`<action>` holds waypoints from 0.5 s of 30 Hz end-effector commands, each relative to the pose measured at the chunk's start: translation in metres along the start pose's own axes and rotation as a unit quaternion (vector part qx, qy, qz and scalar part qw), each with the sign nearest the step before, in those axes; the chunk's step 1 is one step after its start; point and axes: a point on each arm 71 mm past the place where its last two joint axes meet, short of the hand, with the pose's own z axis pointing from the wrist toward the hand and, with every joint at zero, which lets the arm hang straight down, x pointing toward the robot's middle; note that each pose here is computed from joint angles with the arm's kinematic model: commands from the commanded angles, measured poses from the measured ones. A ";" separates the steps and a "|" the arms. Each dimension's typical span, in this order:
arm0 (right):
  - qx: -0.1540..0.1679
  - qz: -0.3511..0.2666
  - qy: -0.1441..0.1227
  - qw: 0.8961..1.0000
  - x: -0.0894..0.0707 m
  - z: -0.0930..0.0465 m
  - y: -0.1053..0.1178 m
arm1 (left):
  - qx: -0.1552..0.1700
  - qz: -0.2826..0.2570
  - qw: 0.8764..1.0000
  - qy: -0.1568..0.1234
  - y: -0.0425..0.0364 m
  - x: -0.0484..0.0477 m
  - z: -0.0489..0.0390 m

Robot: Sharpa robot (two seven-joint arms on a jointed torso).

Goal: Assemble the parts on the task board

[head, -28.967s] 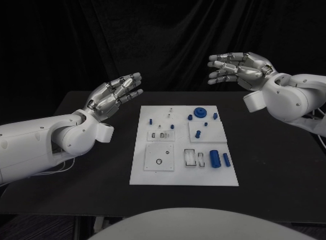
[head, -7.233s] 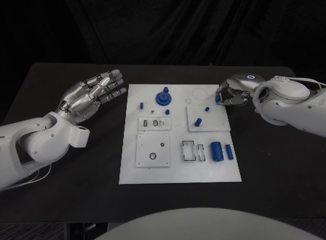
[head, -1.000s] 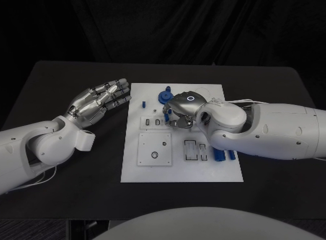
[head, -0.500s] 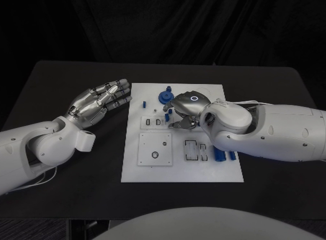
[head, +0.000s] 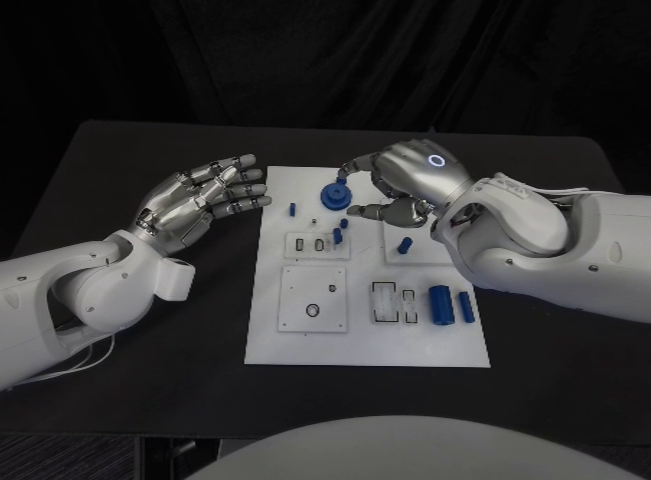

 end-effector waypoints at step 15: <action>0.013 -0.005 -0.032 0.999 -0.009 -0.001 -0.038 | 0.042 0.213 0.976 0.000 -0.0445 -0.0047 0.0608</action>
